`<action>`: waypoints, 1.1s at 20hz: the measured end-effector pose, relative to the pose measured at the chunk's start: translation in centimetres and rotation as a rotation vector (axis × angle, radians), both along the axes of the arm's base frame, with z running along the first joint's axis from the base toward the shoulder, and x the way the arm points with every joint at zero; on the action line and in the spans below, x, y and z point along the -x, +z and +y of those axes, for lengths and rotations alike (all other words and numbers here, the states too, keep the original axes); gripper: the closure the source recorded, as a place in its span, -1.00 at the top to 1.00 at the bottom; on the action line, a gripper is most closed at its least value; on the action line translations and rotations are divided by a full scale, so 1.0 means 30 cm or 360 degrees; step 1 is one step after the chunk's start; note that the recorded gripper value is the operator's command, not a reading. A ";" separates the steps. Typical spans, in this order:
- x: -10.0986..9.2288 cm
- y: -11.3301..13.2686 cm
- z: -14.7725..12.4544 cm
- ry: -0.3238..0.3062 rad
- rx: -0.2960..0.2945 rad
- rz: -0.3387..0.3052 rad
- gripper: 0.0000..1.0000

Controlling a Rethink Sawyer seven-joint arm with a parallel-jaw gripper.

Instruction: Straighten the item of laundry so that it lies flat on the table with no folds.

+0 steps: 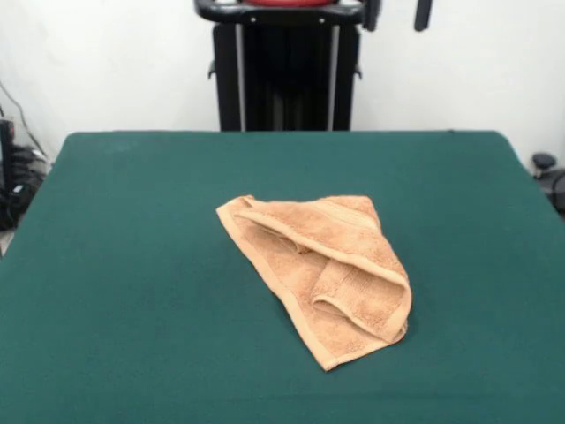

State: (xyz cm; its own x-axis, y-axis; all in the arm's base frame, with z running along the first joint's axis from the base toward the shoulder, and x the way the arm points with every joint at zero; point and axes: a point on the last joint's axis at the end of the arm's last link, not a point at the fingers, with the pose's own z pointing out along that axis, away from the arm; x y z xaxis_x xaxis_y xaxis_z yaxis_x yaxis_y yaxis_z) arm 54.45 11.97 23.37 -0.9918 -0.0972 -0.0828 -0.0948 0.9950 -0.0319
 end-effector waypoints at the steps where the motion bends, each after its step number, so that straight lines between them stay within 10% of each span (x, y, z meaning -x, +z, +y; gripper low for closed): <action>1: -0.005 -0.006 -0.009 -0.0007 0.0000 0.0004 1.00; 22: -0.144 -0.247 -0.077 -0.0049 -0.0001 0.0134 1.00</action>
